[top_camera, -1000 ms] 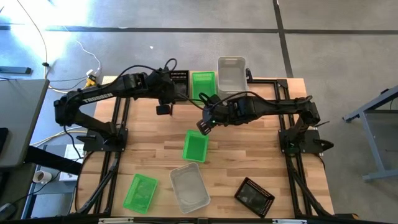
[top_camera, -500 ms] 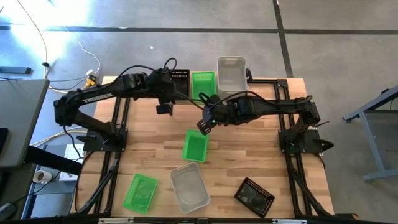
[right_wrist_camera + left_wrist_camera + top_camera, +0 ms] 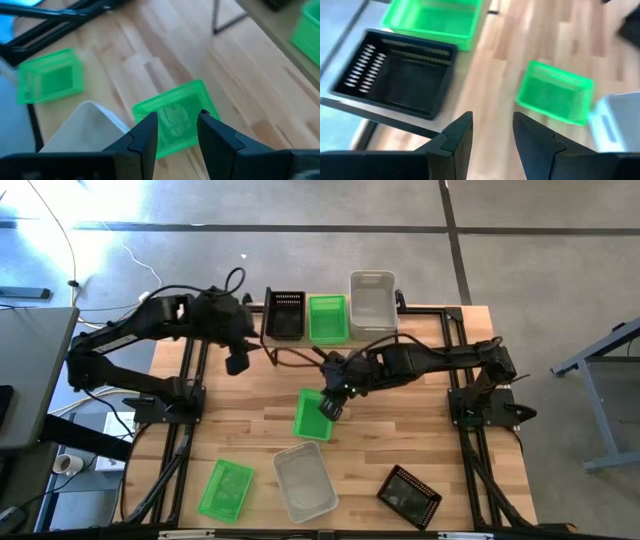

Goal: Stack baskets on shelf by color
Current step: Stack the top green bin on top of the green bin on the shelf

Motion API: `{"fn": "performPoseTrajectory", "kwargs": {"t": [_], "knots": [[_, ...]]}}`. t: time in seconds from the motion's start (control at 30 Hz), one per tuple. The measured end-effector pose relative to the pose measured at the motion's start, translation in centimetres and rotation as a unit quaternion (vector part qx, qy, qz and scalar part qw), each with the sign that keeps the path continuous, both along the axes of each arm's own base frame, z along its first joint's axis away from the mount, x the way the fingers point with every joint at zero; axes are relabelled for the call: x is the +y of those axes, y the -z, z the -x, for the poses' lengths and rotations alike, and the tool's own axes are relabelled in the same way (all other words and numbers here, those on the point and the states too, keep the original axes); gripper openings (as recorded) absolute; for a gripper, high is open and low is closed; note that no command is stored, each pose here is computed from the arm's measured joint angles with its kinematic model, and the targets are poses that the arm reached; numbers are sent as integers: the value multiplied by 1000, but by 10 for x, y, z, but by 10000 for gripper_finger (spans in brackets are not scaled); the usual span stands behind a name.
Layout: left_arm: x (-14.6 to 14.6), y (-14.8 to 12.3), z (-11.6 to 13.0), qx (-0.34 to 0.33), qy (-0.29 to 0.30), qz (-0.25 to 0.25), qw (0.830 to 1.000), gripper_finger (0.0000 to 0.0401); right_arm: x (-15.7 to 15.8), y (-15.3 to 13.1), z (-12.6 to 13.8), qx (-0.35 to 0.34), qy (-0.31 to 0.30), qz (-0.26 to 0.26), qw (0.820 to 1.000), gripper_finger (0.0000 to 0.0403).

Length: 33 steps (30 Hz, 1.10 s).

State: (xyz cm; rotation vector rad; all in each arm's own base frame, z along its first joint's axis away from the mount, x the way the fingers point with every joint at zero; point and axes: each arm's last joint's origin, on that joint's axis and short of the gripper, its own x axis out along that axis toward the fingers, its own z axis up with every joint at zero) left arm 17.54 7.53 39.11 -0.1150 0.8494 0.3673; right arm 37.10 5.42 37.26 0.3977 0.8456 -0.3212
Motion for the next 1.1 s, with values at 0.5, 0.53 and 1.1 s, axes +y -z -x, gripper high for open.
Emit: {"fn": "performPoseTrajectory", "kwargs": {"t": [0.5, 0.53, 1.1], "knots": [[-49, 38, 20, -3, 45, 82, 996, 130, 52, 39, -21, 42, -130, 22, 990, 123], [-51, 38, 20, -4, 47, 85, 995, 130, 54, 43, -22, 49, -144, 23, 988, 123], [-66, 38, 18, -4, 61, 92, 994, 130, 70, 107, -48, 139, -264, 85, 951, 123]]}}
